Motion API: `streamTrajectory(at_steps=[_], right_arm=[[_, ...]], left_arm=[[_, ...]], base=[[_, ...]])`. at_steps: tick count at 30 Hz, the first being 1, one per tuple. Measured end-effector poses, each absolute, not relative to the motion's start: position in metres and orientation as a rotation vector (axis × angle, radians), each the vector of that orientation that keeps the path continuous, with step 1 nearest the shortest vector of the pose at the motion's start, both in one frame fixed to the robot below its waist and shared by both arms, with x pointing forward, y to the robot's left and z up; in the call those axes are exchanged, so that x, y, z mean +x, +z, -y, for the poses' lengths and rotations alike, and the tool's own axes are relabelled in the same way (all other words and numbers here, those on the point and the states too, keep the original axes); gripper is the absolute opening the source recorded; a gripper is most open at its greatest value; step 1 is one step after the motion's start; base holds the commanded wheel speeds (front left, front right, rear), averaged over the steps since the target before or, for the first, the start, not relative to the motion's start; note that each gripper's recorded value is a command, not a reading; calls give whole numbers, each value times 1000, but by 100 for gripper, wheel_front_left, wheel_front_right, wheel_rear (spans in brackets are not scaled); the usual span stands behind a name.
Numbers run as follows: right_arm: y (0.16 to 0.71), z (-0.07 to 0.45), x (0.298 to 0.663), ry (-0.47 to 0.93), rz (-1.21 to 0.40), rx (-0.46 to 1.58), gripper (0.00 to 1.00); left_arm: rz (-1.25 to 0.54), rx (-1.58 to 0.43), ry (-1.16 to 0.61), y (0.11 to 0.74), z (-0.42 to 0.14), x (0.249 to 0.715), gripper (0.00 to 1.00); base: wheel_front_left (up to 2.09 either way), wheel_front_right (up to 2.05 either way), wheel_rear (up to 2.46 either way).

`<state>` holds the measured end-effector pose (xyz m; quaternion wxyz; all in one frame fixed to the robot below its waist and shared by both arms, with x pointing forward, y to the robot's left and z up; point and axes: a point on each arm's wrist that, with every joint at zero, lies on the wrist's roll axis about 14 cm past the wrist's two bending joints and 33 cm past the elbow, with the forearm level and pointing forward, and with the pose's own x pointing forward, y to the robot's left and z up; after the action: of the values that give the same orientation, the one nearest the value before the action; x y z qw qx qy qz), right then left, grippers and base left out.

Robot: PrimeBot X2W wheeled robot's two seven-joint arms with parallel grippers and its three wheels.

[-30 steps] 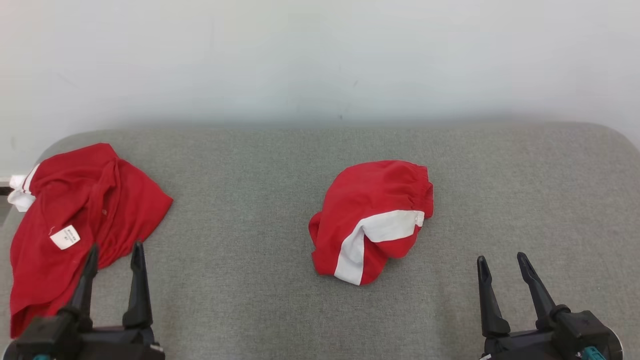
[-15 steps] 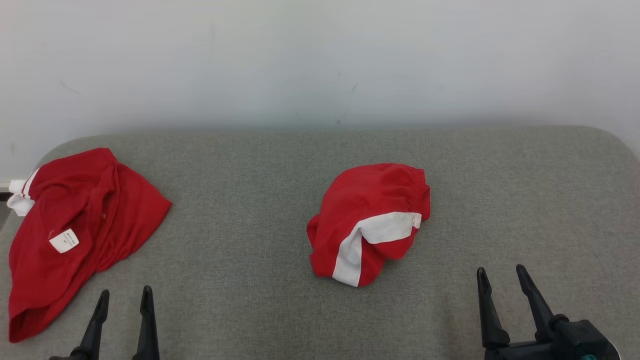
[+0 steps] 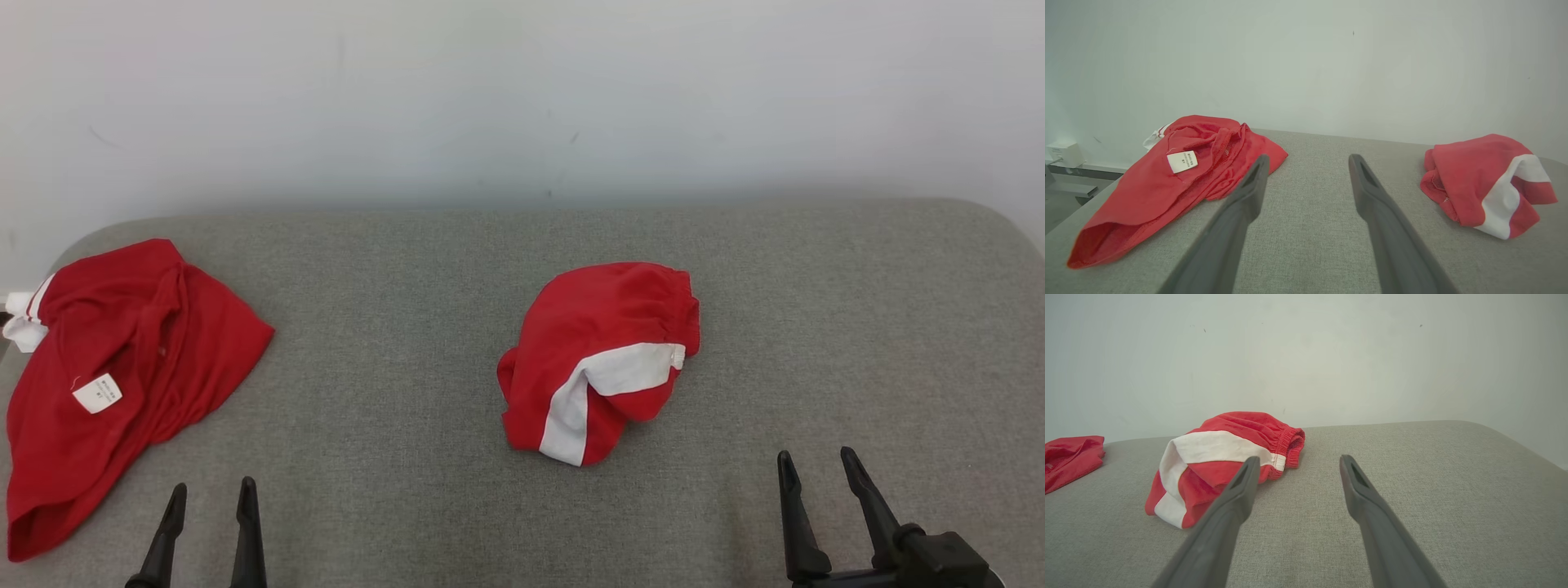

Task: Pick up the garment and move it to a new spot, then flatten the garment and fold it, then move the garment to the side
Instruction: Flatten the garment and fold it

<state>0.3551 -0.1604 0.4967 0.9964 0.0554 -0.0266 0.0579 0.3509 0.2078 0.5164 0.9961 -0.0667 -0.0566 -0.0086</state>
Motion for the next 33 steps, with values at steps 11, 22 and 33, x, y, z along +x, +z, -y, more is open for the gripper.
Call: streamTrajectory(at_steps=[11, 22, 33], right_arm=[[495, 161, 355, 115, 48, 111, 100], [503, 146, 382, 180, 63, 67, 100], [487, 137, 444, 251, -29, -24, 100]], left_arm=[[106, -128, -13, 513, -209, 350, 100], [112, -135, 1, 514, -211, 346, 100], [125, -132, 18, 519, -216, 350, 100]], base=[[0, 0, 0], [0, 0, 0], [0, 0, 0]])
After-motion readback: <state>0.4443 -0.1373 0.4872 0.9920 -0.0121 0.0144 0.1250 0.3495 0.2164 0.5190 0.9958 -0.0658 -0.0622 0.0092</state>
